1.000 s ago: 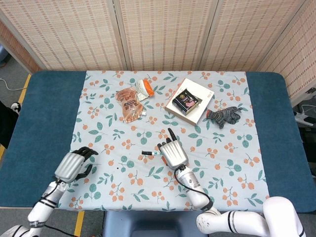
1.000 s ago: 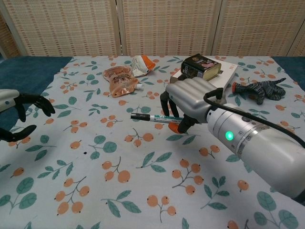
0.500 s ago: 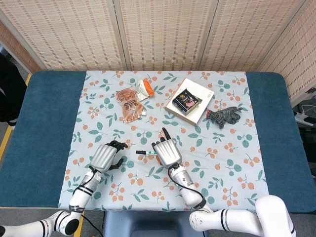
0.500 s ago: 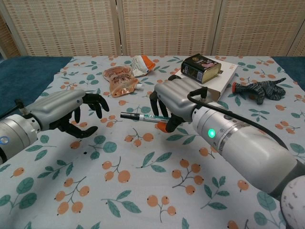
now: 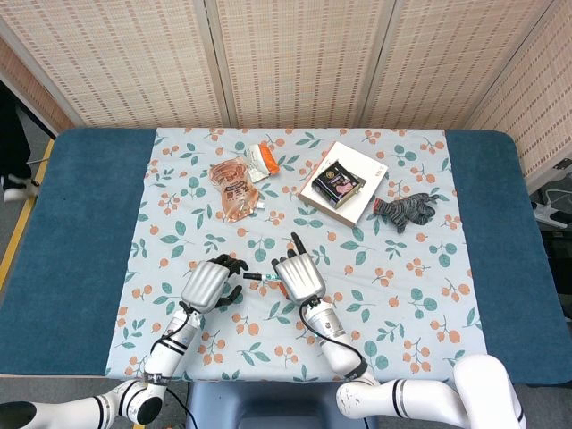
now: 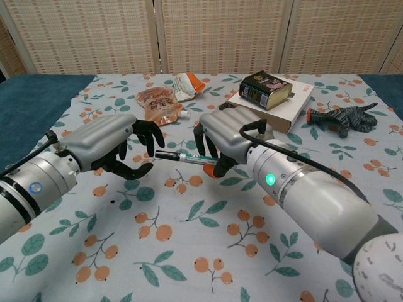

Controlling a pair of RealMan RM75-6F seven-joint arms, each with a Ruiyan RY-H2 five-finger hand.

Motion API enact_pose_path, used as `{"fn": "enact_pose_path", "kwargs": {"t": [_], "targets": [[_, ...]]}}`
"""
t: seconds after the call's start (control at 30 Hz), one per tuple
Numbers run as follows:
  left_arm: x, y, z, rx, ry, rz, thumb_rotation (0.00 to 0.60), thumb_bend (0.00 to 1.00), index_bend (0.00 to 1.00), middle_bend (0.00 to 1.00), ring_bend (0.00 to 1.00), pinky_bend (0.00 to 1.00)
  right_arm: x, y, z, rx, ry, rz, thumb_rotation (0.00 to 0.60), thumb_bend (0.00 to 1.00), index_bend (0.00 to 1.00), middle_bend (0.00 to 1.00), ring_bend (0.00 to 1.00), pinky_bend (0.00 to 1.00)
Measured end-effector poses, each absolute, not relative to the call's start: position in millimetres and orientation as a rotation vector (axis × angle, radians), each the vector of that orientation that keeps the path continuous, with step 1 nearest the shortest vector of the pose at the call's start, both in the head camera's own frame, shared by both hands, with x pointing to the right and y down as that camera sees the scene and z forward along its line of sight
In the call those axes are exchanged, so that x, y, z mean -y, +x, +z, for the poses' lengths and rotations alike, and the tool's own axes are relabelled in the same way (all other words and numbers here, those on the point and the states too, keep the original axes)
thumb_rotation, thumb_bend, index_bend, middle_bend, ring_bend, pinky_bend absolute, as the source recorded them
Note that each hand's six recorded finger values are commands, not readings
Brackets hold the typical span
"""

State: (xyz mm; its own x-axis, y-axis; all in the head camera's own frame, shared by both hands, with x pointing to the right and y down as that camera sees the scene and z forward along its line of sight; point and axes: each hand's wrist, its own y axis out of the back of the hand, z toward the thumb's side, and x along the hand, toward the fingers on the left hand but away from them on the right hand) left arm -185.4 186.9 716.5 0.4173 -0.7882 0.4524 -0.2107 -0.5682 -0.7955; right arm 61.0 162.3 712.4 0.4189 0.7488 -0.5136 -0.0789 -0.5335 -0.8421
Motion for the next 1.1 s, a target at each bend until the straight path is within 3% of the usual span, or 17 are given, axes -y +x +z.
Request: {"fn": "enact_pose_path", "kwargs": {"t": [0.33,0.83,0.93,1.1], "targets": [[-189,-178,721,-0.858,-2.067,-1.11,0.6,0.38,0.39,0.46,0.34,0.6,-164,60,713,0.587,-1.83,1.22,0.6,0.43,0.8,0.72,0.35,0.0],[-188,-170,719,-0.937,-2.04,-1.022,0.6,0.41,0.56,0.6,0.47,0.67,-166,57,714,0.585,-1.839,1.224,0.6,0.43,0.8,0.72,0.35,0.0],[-188,-170,718,-0.956,-2.026,-1.011,0.6,0.45,0.61,0.66,0.53,0.71,-167,56,714,0.589,-1.847,1.225,0.6,0.43,0.8,0.72,0.35,0.0],[-187,-171,715,-1.006,-1.986,-0.983,0.6,0.63,0.75,0.81,0.65,0.8,-167,55,713,0.601,-1.856,1.224,0.6,0.43,0.8,0.72,0.35,0.0]]}}
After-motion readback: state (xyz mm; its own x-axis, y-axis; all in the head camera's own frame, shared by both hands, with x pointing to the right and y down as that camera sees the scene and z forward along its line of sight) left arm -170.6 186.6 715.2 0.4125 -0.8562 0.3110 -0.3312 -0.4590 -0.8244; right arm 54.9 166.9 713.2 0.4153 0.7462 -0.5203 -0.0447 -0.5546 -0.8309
